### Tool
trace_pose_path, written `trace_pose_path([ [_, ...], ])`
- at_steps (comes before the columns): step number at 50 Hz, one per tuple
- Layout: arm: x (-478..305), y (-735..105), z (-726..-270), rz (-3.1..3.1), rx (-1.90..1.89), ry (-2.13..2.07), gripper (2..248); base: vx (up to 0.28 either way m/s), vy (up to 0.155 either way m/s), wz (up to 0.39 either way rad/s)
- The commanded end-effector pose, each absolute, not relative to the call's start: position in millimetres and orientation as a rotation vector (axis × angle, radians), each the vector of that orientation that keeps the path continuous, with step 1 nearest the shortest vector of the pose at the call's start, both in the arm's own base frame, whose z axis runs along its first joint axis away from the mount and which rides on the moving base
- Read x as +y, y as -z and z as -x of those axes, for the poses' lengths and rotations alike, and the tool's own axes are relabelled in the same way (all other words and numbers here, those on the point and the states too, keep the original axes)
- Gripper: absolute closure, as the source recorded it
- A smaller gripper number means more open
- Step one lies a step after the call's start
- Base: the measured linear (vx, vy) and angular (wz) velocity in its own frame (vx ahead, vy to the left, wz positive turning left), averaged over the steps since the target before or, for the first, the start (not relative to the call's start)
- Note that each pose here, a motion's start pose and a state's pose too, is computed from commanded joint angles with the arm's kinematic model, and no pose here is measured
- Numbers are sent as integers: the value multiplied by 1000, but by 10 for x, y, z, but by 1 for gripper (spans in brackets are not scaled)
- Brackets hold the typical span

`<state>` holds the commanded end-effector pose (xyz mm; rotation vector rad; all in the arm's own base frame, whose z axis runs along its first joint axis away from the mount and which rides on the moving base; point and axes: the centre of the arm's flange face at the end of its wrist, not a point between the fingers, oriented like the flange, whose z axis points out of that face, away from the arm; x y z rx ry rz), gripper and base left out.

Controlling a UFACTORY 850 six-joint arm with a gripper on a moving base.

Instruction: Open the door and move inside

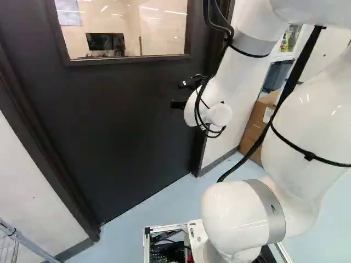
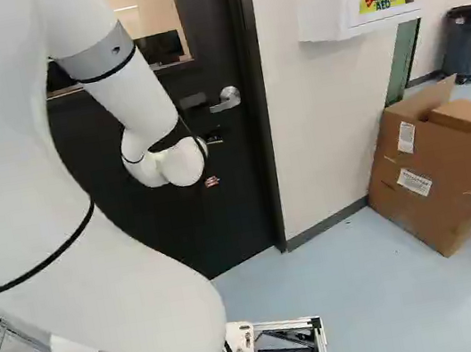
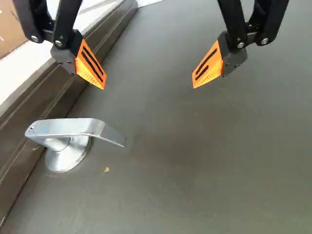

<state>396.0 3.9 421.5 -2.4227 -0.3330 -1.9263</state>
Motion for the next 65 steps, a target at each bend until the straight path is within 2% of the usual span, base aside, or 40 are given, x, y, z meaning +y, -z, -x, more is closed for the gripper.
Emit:
trace_pose_path([
  [65, -12, -4868, -3935, 2282, -348, 2134, 3, 0, 0, 0],
])
